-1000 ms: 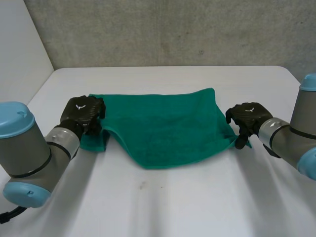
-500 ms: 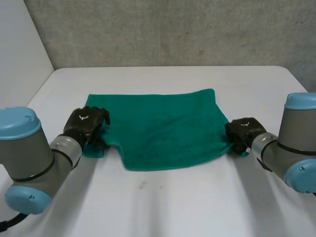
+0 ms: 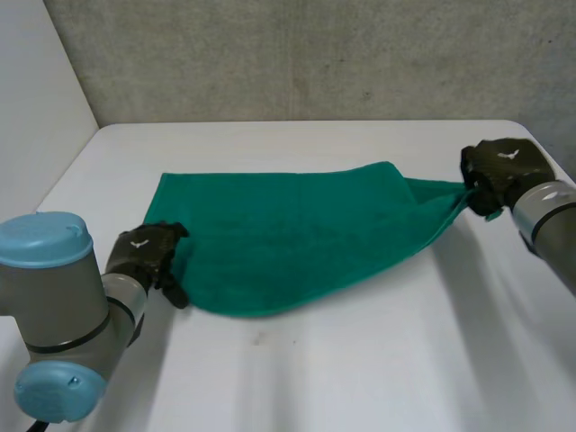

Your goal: Fold the towel.

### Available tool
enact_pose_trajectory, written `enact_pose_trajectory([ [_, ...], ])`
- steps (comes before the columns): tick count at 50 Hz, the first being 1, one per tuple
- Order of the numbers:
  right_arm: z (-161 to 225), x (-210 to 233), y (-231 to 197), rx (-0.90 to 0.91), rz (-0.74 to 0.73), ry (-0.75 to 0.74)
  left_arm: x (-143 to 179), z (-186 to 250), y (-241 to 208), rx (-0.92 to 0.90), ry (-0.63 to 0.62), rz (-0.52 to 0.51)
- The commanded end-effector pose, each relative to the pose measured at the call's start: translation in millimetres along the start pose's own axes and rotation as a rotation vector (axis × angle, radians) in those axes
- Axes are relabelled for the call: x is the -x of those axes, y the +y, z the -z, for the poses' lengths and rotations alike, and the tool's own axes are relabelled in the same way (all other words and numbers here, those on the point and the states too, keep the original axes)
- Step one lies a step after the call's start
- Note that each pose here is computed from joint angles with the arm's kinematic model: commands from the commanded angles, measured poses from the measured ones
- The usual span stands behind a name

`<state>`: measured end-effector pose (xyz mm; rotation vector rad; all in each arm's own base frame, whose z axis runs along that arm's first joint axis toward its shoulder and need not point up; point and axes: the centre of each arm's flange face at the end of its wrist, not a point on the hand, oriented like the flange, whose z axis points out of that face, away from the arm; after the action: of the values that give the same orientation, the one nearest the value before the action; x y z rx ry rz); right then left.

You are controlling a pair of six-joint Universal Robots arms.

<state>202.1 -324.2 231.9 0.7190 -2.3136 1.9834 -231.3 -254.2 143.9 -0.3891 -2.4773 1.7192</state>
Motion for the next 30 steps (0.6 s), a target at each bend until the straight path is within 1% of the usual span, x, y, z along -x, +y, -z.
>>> enact_pose_trajectory([
  [1,-7,-31,-4,-0.004,0.013,0.097,9,0,0,0.002,-0.052,0.009],
  [5,-8,-36,5,0.029,0.014,0.106,9,7,-1,0.006,-0.046,0.006],
  [11,-3,-30,20,0.084,0.005,0.082,3,21,5,0.050,-0.004,-0.005],
  [19,-4,-29,23,0.085,0.003,0.077,-6,30,14,0.083,0.029,-0.018],
  [24,-6,-27,28,0.103,0.000,0.069,-6,25,13,0.071,0.028,-0.017],
  [29,-6,-24,31,0.109,0.000,0.060,-9,10,13,0.062,0.031,-0.019],
  [30,-6,-24,31,0.111,0.001,0.059,-10,1,15,0.066,0.031,-0.020],
])
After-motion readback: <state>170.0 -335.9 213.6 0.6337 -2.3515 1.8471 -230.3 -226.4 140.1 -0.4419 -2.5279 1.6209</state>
